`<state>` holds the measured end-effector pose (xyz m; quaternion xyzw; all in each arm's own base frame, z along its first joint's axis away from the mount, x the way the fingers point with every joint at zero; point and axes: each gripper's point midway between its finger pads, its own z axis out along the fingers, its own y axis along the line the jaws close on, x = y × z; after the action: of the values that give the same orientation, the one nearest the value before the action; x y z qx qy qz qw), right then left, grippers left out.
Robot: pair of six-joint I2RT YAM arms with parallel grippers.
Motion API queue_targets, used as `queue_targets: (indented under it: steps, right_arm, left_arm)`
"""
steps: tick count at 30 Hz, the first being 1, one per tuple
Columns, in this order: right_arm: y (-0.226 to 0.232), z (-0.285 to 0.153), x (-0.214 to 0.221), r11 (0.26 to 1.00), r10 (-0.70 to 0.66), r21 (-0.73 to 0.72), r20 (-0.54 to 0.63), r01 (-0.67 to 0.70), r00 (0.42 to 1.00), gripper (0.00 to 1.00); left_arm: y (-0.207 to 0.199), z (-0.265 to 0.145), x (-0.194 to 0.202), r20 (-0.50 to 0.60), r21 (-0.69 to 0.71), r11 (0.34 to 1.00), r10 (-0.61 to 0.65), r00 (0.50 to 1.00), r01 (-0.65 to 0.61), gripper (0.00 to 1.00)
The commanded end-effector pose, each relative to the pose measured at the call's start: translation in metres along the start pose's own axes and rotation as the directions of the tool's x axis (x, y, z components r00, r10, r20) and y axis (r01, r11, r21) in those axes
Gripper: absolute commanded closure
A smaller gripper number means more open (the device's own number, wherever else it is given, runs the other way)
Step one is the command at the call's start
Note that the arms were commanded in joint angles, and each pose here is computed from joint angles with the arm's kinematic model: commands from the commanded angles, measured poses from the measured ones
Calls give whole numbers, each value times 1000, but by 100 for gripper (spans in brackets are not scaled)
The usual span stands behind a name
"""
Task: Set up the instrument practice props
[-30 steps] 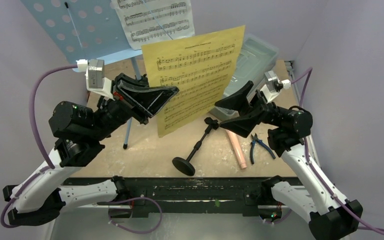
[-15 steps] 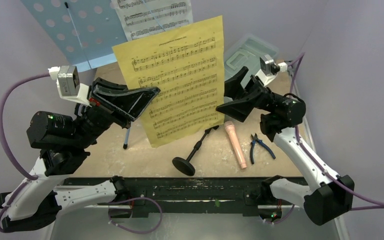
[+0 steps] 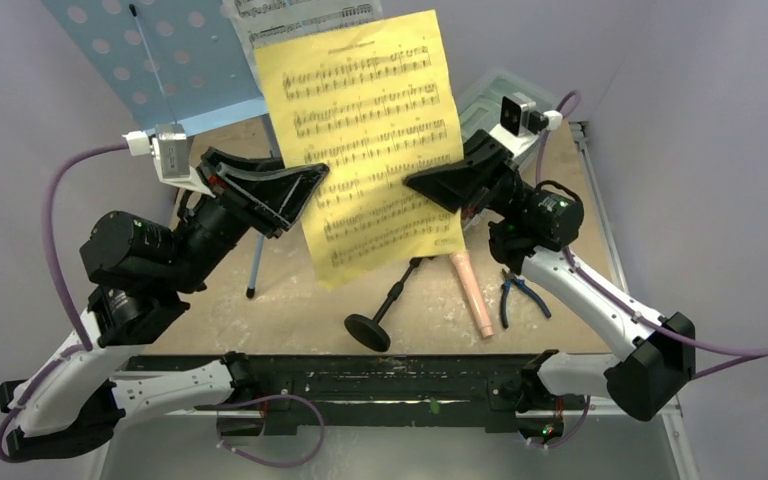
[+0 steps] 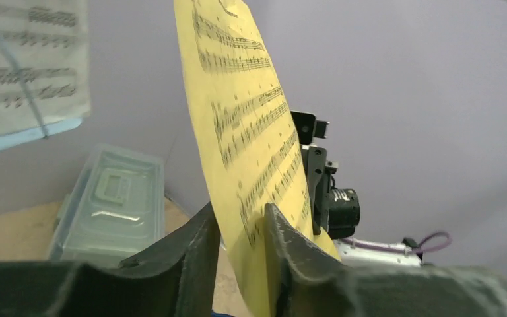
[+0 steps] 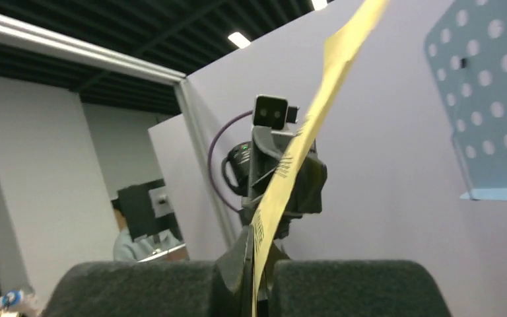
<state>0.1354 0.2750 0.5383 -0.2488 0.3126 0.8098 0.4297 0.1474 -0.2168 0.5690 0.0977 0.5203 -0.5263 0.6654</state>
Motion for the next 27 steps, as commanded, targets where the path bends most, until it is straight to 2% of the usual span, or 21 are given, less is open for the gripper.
queue_targets:
  steps: [1, 3, 4, 8, 12, 15, 20, 24, 27]
  right_arm:
    - [-45, 27, -57, 958, -185, 253, 182, 136, 966, 100]
    - [-52, 44, -71, 938, -272, 269, 176, 219, 946, 100]
    - [-58, 54, -74, 932, -304, 254, 165, 257, 938, 100]
    - [-64, 95, -87, 889, -437, 193, 84, 416, 895, 100]
    - [-69, 139, -83, 829, -549, 102, -44, 550, 835, 100]
    - [-38, 168, -79, 769, -639, -17, -55, 639, 767, 100]
    - [21, 194, -86, 665, -735, -135, 60, 735, 676, 100]
    - [14, 192, -82, 660, -739, -125, 70, 741, 670, 100]
    - [-20, 192, -74, 690, -721, -72, 24, 720, 693, 100]
  left_arm:
    - [64, -34, -37, 20, -378, 915, 158, 987, -139, 50]
    - [84, -52, -51, -4, -492, 847, 228, 974, -200, 26]
    - [95, -63, -59, -18, -558, 797, 267, 964, -232, 23]
    - [119, -96, -86, -75, -718, 632, 346, 935, -292, 19]
    - [131, -113, -94, -130, -781, 532, 373, 919, -327, 21]
    - [137, -124, -90, -134, -806, 501, 365, 921, -316, 22]
    - [147, -148, -84, -84, -836, 484, 353, 932, -259, 23]
    - [154, -157, -76, -85, -849, 464, 353, 932, -253, 24]
    - [161, -157, -65, -133, -861, 423, 350, 927, -283, 24]
